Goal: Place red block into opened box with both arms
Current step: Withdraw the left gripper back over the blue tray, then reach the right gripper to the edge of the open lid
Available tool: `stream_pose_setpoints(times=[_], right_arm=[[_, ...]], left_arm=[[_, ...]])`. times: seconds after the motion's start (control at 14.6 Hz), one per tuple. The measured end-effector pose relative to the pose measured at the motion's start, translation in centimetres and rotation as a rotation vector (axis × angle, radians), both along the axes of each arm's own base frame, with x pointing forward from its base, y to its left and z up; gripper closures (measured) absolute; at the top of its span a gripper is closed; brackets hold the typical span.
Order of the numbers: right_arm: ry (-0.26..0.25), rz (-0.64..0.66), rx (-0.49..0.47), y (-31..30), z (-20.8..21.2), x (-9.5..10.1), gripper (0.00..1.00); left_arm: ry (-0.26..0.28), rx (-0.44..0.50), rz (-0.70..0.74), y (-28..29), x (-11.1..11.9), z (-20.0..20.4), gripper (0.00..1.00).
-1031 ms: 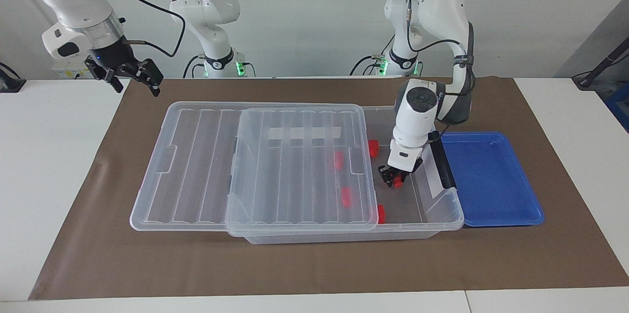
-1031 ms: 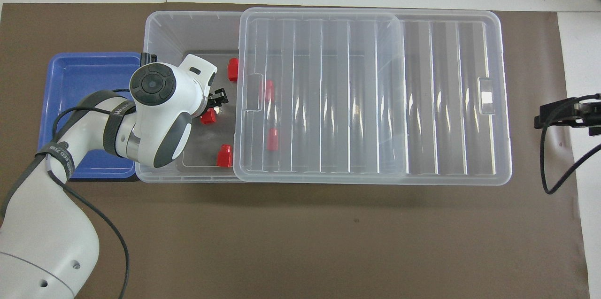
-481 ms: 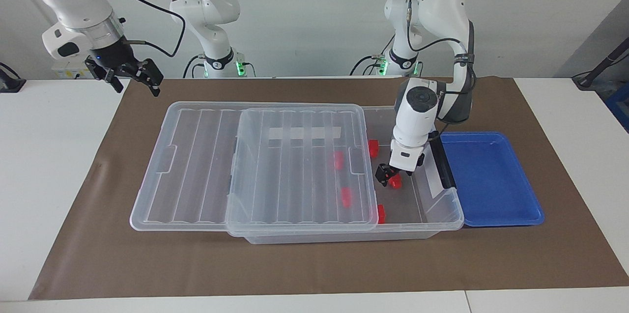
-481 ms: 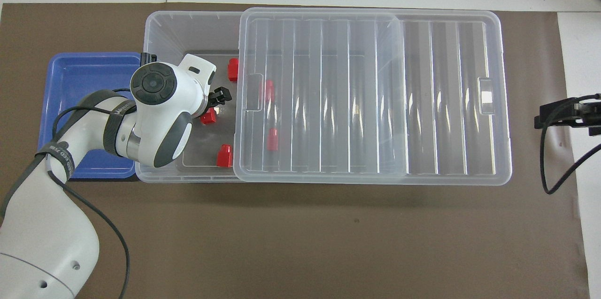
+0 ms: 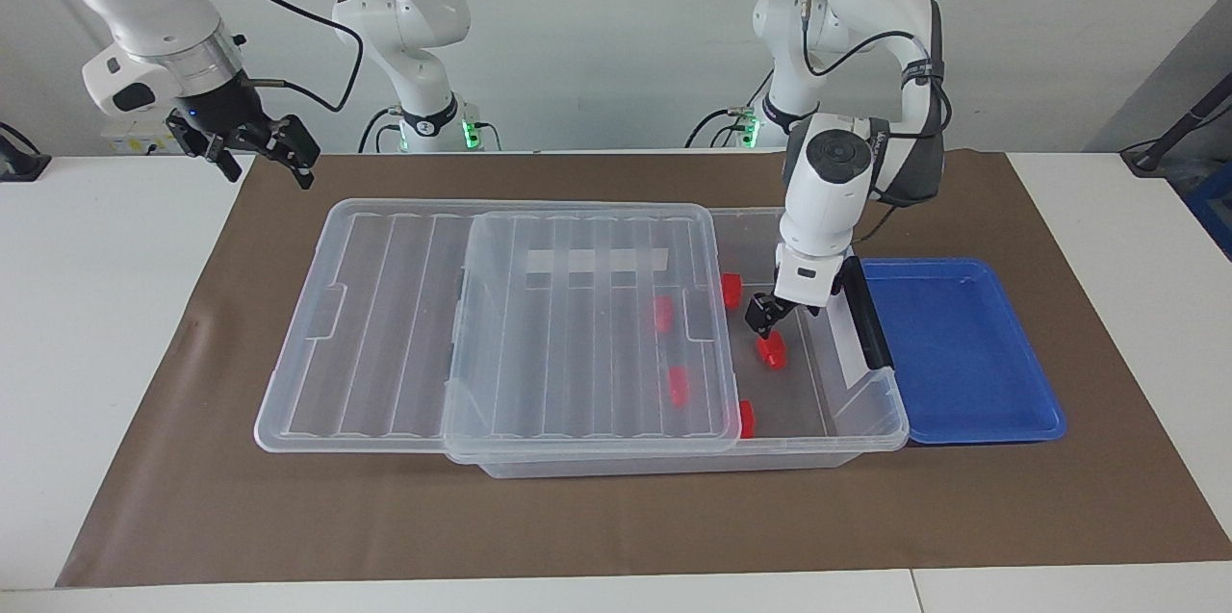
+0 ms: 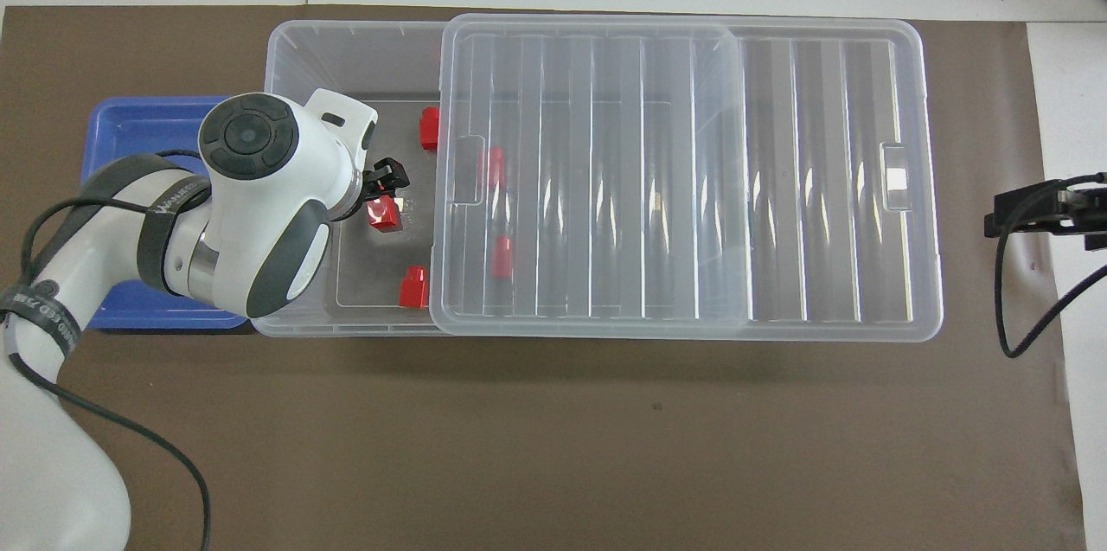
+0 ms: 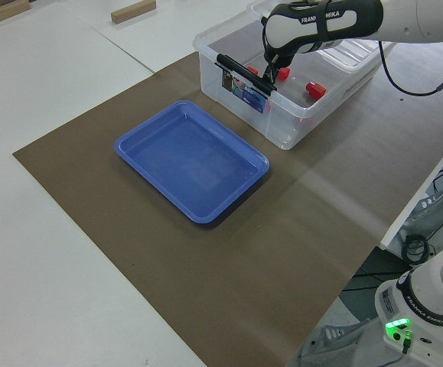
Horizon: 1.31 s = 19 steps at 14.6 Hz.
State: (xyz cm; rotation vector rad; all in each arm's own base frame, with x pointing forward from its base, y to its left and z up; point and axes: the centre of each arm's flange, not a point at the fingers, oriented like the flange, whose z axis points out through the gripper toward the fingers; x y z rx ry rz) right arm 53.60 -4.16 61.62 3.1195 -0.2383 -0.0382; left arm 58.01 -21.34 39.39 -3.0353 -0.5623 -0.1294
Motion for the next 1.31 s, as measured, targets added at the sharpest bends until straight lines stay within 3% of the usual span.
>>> stream_pose_setpoints(times=[0.27,0.48,0.69,0.89,1.03,1.17,1.31], right_arm=[[0.0,0.0,0.0,0.0,0.0,0.0,0.0],[0.0,0.002,0.0,0.0,0.0,0.0,0.0],[0.001,0.025,0.001,0.0,0.0,0.0,0.03],[-0.001,0.043,0.001,0.0,0.0,0.0,0.08],[-0.001,0.052,0.001,0.0,0.0,0.0,0.26],[0.0,0.055,0.001,0.0,-0.1,0.0,0.53],[0.003,0.056,0.002,0.1,-0.2,0.0,0.73]], left_arm=[[0.03,0.024,0.009,-0.6,-1.4,3.4,0.0],[0.06,0.053,-0.012,0.2,-2.5,9.7,0.0],[0.048,0.062,-0.109,3.3,-3.6,16.0,0.0],[0.04,0.067,-0.18,7.9,-3.1,17.8,0.0],[0.063,0.075,-0.248,11.7,-2.4,17.8,0.0],[0.079,0.078,-0.296,16.5,-1.8,18.0,0.0],[0.087,0.078,-0.304,18.8,-1.8,18.1,0.0]])
